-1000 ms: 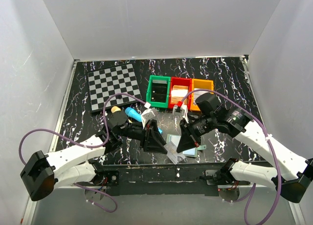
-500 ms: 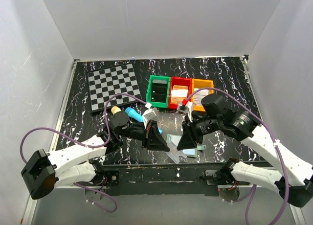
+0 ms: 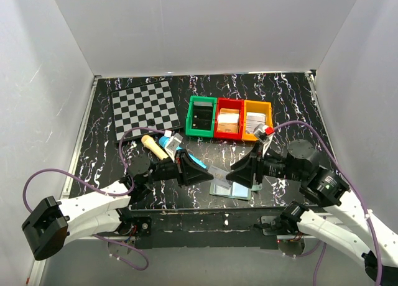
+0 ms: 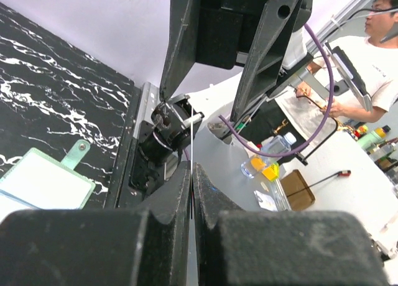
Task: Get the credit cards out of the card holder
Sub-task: Place the credit card in the storage box.
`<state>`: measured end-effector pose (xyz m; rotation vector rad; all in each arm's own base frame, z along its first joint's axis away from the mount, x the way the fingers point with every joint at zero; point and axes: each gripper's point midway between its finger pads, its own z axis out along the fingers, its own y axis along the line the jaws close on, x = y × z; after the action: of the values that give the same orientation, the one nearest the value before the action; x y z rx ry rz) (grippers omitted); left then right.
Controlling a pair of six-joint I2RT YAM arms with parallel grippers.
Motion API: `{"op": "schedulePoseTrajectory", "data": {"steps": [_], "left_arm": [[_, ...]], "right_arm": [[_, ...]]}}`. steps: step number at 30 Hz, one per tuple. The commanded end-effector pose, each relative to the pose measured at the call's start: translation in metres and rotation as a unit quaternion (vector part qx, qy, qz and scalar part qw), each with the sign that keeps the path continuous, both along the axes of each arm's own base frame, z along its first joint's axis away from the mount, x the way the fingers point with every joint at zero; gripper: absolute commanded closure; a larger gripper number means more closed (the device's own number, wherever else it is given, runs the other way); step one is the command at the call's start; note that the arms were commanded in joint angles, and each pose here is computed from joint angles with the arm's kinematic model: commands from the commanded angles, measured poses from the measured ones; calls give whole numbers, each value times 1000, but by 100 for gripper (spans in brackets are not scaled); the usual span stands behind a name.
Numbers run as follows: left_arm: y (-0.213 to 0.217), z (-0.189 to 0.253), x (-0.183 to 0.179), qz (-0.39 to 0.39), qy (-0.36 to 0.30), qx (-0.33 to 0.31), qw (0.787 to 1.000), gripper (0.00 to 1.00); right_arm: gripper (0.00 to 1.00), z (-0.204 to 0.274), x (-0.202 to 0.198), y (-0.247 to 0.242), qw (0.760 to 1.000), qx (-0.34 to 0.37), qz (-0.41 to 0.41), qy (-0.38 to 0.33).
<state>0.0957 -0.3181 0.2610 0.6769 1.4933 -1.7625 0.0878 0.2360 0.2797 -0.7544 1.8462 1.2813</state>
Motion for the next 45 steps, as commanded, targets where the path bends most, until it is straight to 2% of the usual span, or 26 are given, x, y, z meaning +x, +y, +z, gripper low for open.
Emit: {"op": "schedulePoseTrajectory", "data": {"steps": [1,6,10,18,31,36,39,41,42,43,45], "left_arm": [[0,21,6,21,-14,-31,999,100],[1,19,3,15,-12,-29,999,100],[3,15,1,13,-10,-25,1000,100],[3,11,0,10,-9,-18,1000,100],[2,7,-2,2,-4,-14,1000,100],[1,6,-3,-1,-4,-12,1000,100],[1,7,-2,1,-3,-12,1000,100],[1,6,-1,2,-4,-11,1000,100],[0,5,-1,1,-3,-9,1000,100],[0,4,-1,2,-1,-5,1000,96],[-1,1,2,7,8,5,1000,70]], "right_arm": [[38,20,7,13,999,39,4,4],[41,17,10,14,1000,22,2,8],[50,19,9,14,1000,21,15,9],[62,22,5,17,999,30,32,16],[60,25,7,17,999,38,32,18],[72,25,6,18,998,39,40,19],[86,25,4,19,998,38,50,25],[99,24,4,19,998,37,50,23],[99,26,4,18,998,38,47,22],[99,25,6,17,998,37,43,23],[99,25,8,14,998,34,35,24]]}}
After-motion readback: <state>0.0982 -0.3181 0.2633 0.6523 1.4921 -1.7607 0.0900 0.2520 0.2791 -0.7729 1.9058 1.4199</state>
